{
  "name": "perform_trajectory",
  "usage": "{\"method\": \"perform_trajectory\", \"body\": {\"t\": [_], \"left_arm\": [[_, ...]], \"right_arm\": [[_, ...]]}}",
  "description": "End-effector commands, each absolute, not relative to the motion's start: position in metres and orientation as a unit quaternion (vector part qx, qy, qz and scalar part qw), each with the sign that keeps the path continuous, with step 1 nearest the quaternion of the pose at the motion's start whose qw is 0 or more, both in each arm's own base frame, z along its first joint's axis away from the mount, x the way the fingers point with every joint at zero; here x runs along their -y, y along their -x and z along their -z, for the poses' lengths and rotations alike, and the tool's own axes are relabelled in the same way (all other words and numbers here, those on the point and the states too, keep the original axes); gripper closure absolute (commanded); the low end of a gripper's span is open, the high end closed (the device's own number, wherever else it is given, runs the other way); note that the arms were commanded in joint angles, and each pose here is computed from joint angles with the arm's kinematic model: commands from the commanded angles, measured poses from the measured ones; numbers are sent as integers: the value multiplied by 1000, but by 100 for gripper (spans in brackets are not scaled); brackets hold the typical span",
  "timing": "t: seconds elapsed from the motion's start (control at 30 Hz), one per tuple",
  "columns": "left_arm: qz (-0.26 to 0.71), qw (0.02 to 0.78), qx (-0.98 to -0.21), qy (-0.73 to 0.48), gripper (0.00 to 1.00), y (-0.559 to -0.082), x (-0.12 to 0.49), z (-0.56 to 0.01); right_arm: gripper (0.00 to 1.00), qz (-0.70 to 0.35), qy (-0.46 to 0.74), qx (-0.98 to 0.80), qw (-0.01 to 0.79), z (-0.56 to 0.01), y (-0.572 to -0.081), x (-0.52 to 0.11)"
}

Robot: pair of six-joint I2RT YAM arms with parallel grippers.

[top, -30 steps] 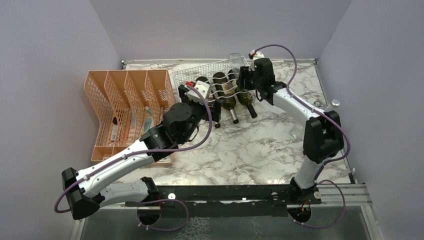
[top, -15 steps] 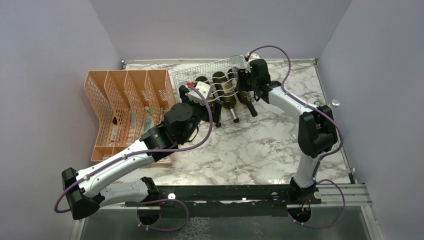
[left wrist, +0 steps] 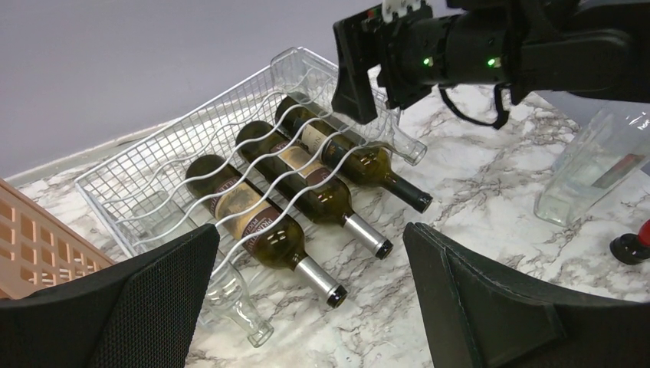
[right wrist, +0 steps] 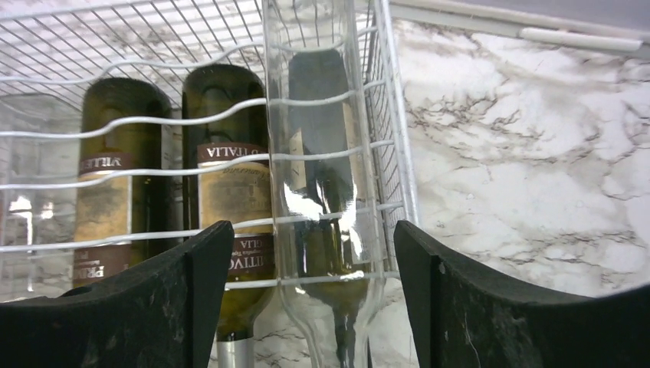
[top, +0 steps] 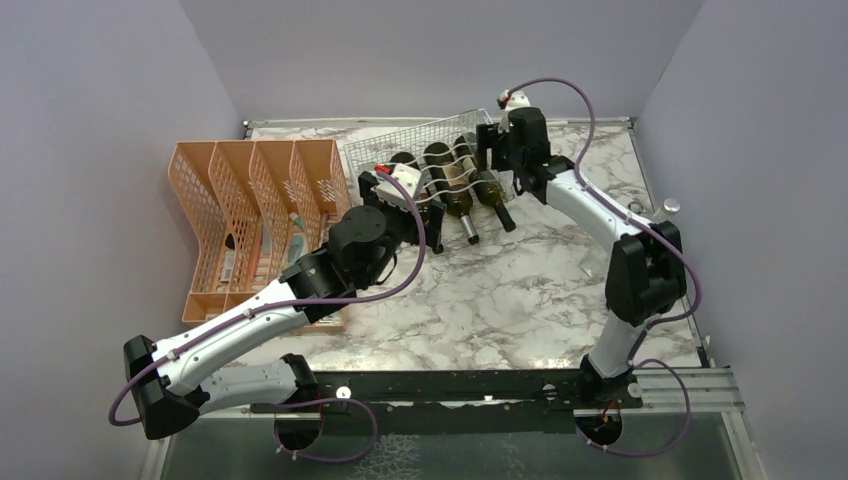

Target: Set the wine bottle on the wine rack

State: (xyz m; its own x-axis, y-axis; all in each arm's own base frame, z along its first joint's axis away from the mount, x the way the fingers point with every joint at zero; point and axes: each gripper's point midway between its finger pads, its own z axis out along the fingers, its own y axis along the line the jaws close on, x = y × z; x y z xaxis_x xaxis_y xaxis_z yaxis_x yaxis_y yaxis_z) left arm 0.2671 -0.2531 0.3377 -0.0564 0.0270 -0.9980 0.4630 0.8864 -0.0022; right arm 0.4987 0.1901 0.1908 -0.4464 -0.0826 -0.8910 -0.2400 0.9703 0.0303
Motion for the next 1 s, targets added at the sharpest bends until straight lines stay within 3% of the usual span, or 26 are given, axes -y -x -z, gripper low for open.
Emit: {"method": "perform_trajectory", "body": {"t": [0.0, 0.4, 0.6, 0.97], "left_arm": [[182, 668, -702, -167, 1, -264, 253, -345], [200, 666, -698, -171, 1, -260, 257, -340], [207, 662, -698, -180, 1, -259, 263, -334], [216, 658, -698, -184, 1, -256, 264, -329]], "right_arm": [[21, -63, 65, -817, 569, -257, -484, -171], [21, 65, -39, -777, 624, -314, -383, -66], [18, 168, -140, -769, 601, -322, -346, -5], [14, 238, -256, -743, 571, -306, -309, 66]]}}
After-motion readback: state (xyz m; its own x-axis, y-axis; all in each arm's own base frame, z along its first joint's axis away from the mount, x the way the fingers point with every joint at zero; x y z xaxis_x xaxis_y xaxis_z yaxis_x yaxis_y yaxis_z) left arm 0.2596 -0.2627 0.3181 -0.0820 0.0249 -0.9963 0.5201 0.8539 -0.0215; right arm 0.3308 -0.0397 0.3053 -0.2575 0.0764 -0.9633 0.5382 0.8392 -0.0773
